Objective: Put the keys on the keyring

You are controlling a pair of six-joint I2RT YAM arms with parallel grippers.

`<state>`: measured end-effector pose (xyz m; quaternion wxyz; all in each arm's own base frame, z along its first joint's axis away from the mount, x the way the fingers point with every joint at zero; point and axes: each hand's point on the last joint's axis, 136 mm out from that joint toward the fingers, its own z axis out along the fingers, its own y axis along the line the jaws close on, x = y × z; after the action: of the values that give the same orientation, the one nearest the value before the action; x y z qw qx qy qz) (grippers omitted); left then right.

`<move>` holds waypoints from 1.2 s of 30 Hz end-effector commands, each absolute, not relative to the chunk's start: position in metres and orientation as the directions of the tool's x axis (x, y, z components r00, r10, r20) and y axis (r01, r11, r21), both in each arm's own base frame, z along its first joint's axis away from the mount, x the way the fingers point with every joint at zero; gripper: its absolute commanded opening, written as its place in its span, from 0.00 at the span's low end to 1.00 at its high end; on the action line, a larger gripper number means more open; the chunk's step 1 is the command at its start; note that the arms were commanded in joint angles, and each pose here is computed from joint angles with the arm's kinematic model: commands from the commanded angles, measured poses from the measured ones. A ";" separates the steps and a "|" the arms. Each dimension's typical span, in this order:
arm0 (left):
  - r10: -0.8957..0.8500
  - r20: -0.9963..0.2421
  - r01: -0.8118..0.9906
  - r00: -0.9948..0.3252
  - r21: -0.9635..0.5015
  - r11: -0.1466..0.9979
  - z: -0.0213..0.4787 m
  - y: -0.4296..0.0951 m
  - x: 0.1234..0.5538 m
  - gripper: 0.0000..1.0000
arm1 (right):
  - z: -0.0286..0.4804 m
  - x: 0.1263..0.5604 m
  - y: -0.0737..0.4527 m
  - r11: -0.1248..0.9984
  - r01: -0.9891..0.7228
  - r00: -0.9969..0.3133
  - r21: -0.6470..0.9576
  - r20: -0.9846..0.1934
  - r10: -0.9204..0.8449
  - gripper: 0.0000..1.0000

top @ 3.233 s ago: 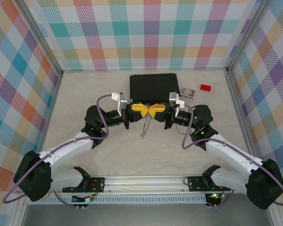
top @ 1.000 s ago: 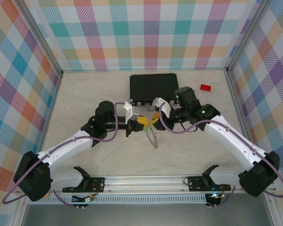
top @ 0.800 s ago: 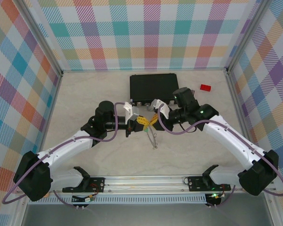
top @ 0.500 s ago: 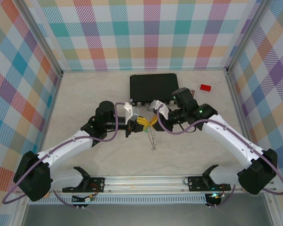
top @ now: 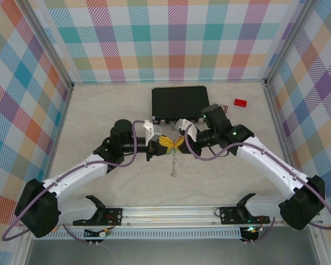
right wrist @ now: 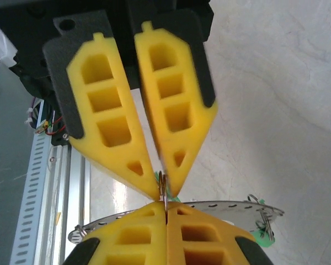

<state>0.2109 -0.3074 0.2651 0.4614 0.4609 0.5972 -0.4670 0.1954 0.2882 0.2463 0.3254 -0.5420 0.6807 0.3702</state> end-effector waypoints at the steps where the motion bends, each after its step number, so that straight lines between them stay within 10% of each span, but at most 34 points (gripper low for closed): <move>1: -0.022 -0.998 0.979 -0.063 -0.066 0.195 0.310 -0.300 0.216 0.15 | 0.269 0.192 0.295 0.110 -0.989 -0.135 0.100 -0.909 -0.393 0.00; 36: -0.197 -0.974 0.975 -0.109 -0.143 0.169 0.327 -0.295 0.212 0.36 | 0.355 0.198 0.279 0.213 -0.977 0.006 0.025 -0.990 0.141 0.00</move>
<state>0.2212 -0.2935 0.3196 0.5595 0.3580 0.5518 -0.5043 0.2009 0.2856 0.3327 0.5513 -0.4126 0.5467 0.4764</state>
